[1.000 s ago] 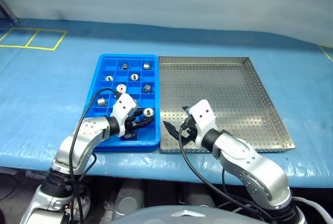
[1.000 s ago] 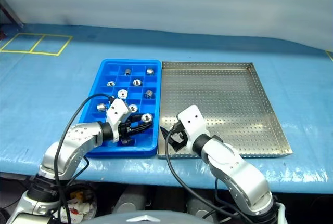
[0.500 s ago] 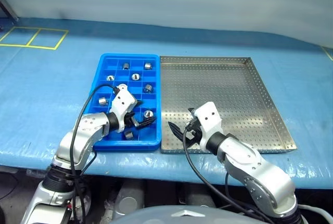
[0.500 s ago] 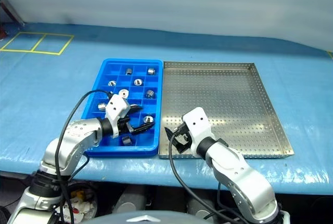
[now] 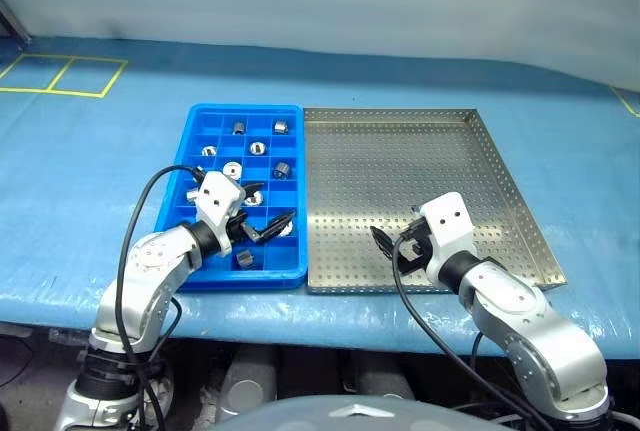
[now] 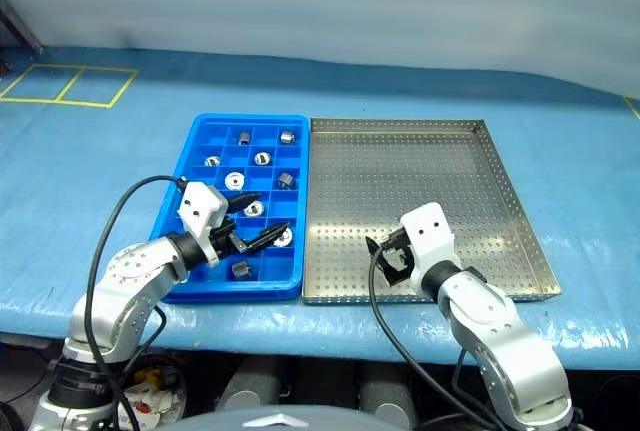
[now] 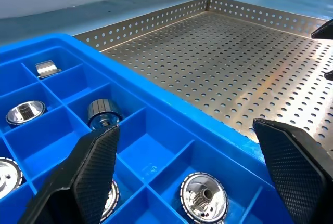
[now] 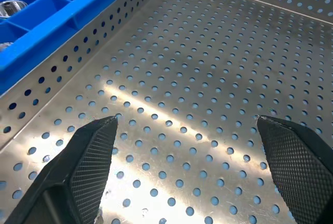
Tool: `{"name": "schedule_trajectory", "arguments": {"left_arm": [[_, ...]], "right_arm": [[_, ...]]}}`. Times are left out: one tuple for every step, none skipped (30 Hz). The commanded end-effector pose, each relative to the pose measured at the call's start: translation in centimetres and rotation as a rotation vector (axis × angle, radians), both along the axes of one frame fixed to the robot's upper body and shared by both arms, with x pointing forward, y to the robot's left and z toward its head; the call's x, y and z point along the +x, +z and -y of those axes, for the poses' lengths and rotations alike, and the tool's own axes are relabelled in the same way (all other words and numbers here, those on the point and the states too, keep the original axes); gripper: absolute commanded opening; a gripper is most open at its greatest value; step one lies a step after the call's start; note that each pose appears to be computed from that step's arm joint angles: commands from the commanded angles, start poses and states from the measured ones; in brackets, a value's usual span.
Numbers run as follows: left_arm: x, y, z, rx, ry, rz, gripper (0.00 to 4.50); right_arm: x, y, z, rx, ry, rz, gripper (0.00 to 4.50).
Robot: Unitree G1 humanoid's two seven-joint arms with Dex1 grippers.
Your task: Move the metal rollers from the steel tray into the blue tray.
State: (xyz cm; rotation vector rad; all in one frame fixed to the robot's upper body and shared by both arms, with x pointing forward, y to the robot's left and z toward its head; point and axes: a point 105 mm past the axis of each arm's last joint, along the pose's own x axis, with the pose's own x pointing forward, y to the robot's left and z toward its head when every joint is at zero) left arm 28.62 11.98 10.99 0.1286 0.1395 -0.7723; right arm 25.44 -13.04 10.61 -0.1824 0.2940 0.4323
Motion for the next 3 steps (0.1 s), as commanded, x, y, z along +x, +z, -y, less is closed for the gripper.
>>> {"name": "schedule_trajectory", "arguments": {"left_arm": [[-0.54,1.33,0.53,-0.011,-0.030,0.052,4.45],[-0.56,1.32,0.44,-0.009,-0.030,0.051,4.45],[-0.58,1.34,0.34,-0.009,-0.029,0.051,4.45]], "right_arm": [[0.23,1.12,-0.71,0.009,0.024,0.055,4.50],[0.26,1.20,-0.77,0.010,0.026,0.059,4.50],[0.29,1.29,-0.77,0.009,0.026,0.063,4.50]]}}
